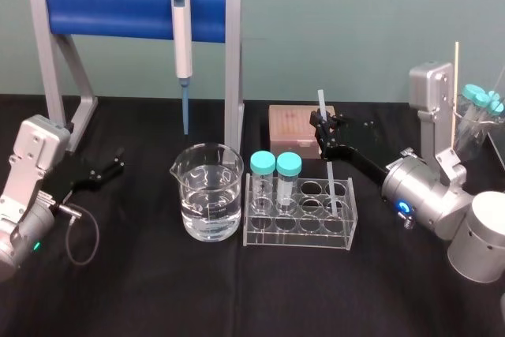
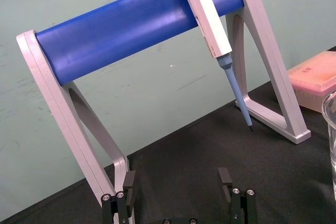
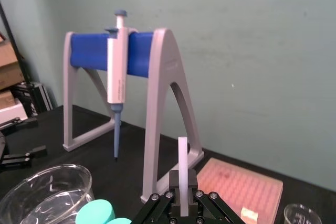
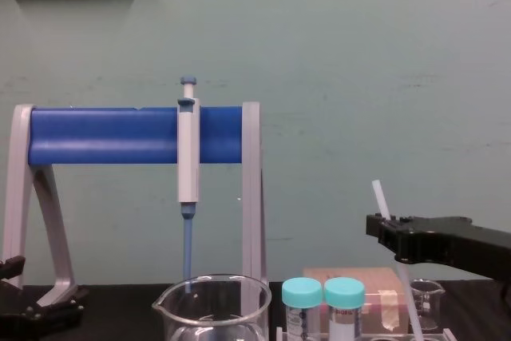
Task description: Pick up the stirring rod with one hand, then place it down.
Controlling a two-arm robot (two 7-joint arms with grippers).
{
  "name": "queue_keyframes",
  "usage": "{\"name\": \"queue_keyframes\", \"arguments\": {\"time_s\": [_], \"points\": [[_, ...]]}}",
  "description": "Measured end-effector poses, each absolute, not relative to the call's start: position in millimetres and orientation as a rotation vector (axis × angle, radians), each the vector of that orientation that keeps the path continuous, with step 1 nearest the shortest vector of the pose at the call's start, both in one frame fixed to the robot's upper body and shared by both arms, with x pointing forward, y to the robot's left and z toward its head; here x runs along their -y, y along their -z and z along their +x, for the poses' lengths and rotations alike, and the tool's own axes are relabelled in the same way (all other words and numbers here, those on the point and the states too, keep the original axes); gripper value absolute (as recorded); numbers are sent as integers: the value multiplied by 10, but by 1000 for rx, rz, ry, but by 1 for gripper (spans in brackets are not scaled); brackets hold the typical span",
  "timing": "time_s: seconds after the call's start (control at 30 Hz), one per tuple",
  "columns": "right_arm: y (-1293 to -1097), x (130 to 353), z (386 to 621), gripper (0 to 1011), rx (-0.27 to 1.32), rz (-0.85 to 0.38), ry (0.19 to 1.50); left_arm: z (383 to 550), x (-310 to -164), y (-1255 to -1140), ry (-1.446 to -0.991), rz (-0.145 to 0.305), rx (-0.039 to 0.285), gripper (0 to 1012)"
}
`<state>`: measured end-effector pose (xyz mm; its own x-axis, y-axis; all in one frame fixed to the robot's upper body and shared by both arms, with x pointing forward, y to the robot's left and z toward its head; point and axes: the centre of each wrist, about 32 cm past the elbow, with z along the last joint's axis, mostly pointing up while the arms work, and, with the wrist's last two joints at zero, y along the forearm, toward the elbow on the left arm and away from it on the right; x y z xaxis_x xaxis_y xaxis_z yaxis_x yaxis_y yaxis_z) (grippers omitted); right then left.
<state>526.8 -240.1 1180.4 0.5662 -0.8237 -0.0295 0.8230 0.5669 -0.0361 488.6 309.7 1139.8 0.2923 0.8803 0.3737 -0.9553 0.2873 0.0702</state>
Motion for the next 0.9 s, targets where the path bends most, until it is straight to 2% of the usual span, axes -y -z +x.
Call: {"name": "queue_keyframes", "arguments": {"time_s": [0.23,0.43,0.63,0.9], "points": [[-11709,2446,5179,74,44,12,961,4886,-3096,-11398,-1248,304,285,1000],[-11707,2468,5149,74,67,48,968,4886,-3097,-11398,-1248,304,285,1001],[-11816,2479,5154,74,71,152,975,4886,-3097,-11398,-1248,304,285,1000],[-12095,2510,5160,74,109,299,987,4886,-3097,-11398,-1248,304,285,1000]]}}
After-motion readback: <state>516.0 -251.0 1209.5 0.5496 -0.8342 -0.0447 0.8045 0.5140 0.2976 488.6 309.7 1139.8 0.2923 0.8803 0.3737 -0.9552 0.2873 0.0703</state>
